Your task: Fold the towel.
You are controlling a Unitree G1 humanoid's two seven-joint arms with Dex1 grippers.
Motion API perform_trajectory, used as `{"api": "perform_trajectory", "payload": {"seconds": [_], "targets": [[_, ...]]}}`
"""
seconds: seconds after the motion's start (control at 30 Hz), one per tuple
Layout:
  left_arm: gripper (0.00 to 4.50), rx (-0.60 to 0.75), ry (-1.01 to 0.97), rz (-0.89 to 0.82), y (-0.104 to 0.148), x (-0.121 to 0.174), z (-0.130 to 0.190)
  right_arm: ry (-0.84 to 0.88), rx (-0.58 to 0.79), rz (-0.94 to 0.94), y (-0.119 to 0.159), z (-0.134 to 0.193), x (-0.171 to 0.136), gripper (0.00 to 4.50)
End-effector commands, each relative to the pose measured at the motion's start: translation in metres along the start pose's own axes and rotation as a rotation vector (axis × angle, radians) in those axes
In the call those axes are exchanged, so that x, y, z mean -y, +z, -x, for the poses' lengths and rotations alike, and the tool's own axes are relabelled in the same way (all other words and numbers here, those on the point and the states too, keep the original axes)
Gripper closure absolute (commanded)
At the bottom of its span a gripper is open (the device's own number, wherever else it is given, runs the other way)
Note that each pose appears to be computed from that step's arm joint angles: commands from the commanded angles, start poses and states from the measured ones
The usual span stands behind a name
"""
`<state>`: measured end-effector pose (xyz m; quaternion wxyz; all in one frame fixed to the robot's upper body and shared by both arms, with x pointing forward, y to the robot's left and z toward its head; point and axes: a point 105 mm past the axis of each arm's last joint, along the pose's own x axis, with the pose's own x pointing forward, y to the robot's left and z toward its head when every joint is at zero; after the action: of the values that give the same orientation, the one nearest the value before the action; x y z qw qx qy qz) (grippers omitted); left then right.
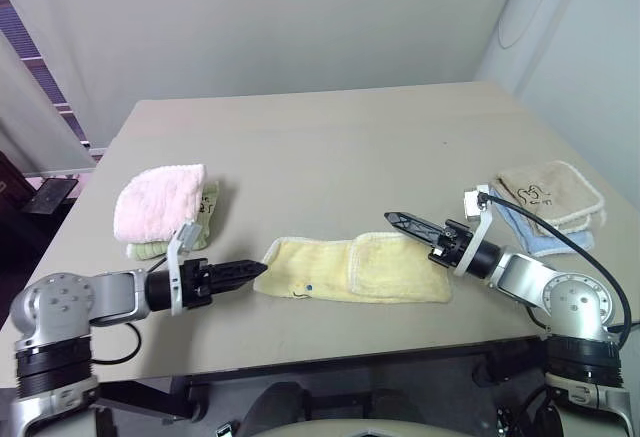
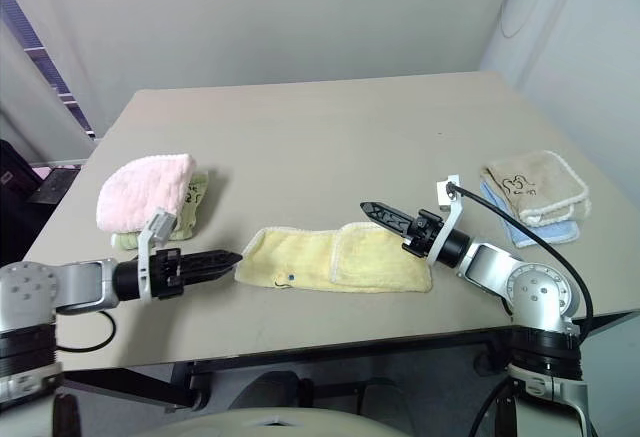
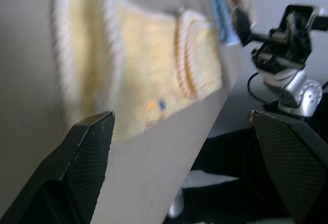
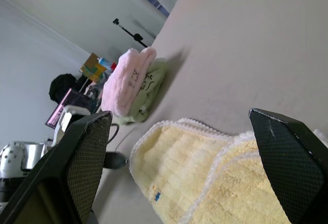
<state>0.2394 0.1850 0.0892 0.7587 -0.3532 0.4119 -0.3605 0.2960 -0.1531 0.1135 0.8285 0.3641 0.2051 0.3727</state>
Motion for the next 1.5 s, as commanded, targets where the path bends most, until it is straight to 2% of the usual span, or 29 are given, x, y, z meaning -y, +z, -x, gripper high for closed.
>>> {"api": "perform_trajectory", "payload": {"seconds": [0.03, 0.27, 0.43, 0.83, 0.97, 1.3, 1.5], "targets": [[0.0, -0.011, 0.0, 0.024, -0.001, 0.003, 0.006, 0.011, 0.031, 0.02, 0.006, -0.002, -0.003, 0.03], [0.0, -0.085, -0.006, 0.114, -0.015, 0.001, -0.016, -0.05, 0.071, 0.012, 0.01, 0.0, 0.009, 0.03], [0.0, -0.059, 0.027, 0.178, -0.011, -0.006, -0.032, -0.074, 0.117, 0.006, 0.018, 0.005, 0.014, 0.03], [0.0, 0.006, 0.066, 0.219, 0.004, -0.005, -0.044, -0.123, 0.144, 0.011, 0.017, 0.007, 0.021, 0.03], [0.83, 0.01, 0.062, 0.218, 0.007, -0.003, -0.048, -0.146, 0.156, 0.008, 0.019, 0.008, 0.025, 0.0], [4.48, -0.019, 0.047, 0.204, 0.009, 0.001, -0.046, -0.17, 0.149, 0.022, 0.017, 0.01, 0.027, 0.0], [4.48, -0.081, 0.028, 0.09, 0.013, 0.014, -0.041, -0.185, 0.151, 0.023, 0.017, 0.015, 0.029, 0.0]]}}
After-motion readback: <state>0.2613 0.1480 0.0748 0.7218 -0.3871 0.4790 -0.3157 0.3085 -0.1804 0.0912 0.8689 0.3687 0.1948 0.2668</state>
